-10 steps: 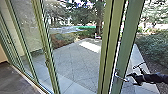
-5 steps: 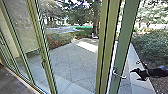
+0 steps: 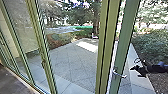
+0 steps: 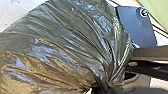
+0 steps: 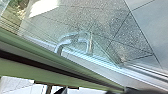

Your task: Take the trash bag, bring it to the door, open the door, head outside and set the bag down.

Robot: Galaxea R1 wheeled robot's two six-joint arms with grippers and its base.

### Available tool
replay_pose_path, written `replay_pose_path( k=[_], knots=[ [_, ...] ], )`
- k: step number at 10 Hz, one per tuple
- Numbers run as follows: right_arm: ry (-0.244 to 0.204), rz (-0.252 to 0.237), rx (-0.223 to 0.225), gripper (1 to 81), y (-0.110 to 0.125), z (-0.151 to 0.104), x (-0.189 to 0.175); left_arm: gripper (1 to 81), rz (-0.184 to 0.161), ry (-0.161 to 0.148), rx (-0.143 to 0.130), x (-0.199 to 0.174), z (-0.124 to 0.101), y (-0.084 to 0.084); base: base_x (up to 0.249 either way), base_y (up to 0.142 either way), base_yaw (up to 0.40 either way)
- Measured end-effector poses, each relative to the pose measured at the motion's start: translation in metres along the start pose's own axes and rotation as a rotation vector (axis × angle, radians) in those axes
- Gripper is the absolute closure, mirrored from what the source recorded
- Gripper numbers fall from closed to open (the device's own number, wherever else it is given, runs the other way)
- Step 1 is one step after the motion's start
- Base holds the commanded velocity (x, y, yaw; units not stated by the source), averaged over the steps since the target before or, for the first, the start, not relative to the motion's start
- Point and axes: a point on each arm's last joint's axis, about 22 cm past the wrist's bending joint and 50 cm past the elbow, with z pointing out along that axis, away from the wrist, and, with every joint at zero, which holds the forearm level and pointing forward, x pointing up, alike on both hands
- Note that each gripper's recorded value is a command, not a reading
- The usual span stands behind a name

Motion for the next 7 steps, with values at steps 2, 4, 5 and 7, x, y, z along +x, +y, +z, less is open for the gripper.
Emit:
replay_pose_path(
  k=[2, 4, 5, 7],
  knots=[
    [0.045, -0.064, 0.016, 1.0, -0.024, -0.014, 0.02, 81.1, -0.015, -0.001, -0.001, 0.0, 0.001, 0.002, 0.0, 0.0, 0.0],
    [0.09, -0.149, 0.016, 1.0, -0.043, -0.03, 0.042, 81.1, -0.025, -0.001, 0.0, 0.0, 0.0, 0.002, 0.0, 0.0, 0.0],
    [0.116, -0.196, 0.006, 1.0, -0.05, -0.039, 0.053, 81.1, -0.032, -0.001, 0.001, 0.0, 0.0, 0.001, 0.0, 0.0, 0.0],
    [0.171, -0.265, -0.016, 1.0, -0.063, -0.068, 0.076, 81.1, -0.032, 0.015, 0.001, 0.008, 0.001, 0.001, 0.0, 0.0, 0.0]
  ],
)
